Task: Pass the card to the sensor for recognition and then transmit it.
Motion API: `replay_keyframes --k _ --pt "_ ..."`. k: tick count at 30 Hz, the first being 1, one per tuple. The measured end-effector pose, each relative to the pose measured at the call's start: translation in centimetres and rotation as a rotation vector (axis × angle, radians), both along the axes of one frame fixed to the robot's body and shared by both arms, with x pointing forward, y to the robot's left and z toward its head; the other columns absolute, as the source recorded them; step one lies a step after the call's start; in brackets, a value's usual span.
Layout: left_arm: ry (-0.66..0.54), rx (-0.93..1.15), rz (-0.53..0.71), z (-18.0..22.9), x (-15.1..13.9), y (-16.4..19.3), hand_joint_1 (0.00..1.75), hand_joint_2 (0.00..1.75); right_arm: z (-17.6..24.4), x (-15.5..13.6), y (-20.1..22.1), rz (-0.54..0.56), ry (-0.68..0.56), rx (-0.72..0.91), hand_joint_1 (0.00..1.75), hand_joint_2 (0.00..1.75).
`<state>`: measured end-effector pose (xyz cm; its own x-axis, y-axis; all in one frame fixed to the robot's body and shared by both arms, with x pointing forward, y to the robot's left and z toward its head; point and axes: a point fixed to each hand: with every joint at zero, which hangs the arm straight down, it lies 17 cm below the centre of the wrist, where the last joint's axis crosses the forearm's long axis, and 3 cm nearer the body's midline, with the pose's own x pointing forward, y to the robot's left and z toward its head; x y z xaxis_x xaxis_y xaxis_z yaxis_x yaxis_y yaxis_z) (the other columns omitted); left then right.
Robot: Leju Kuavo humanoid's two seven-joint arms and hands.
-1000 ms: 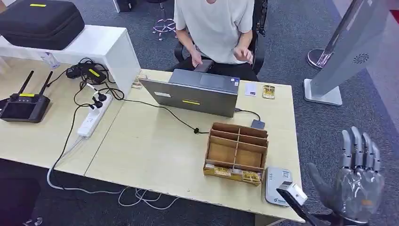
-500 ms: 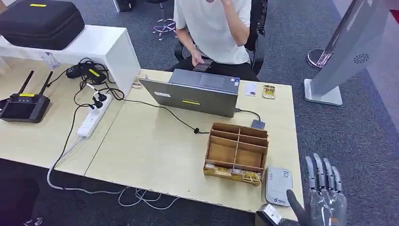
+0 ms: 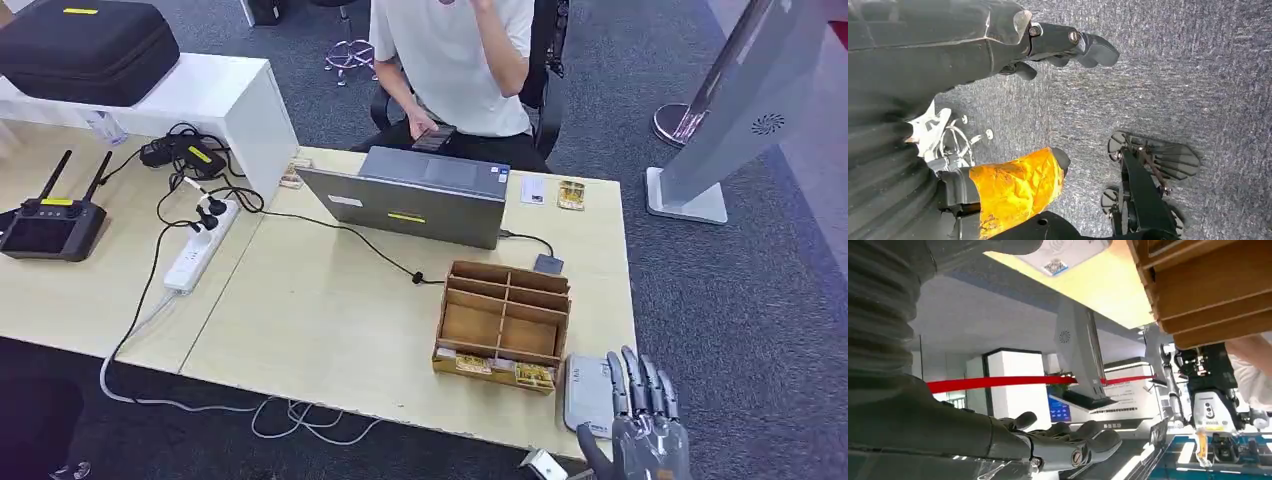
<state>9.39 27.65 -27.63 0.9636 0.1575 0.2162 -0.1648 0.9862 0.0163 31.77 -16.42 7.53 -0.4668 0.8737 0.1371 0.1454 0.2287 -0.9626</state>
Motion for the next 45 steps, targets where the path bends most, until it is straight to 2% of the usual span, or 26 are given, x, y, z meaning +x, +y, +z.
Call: replay_keyframes --k 22,35,45 --pt "-0.012 -0.007 -0.007 0.1 0.3 -0.2 0.00 1.75 -3.4 0.0 3.2 0.065 0.064 -0.011 0.00 1.75" --pt "-0.026 -0.020 -0.024 0.2 0.6 -0.5 0.00 1.75 -6.0 2.4 2.4 0.032 0.013 -0.159 0.00 1.75" --pt "-0.024 -0.018 -0.036 0.2 0.6 -0.5 0.00 1.75 -7.2 3.9 2.3 0.017 0.036 -0.174 0.00 1.75"
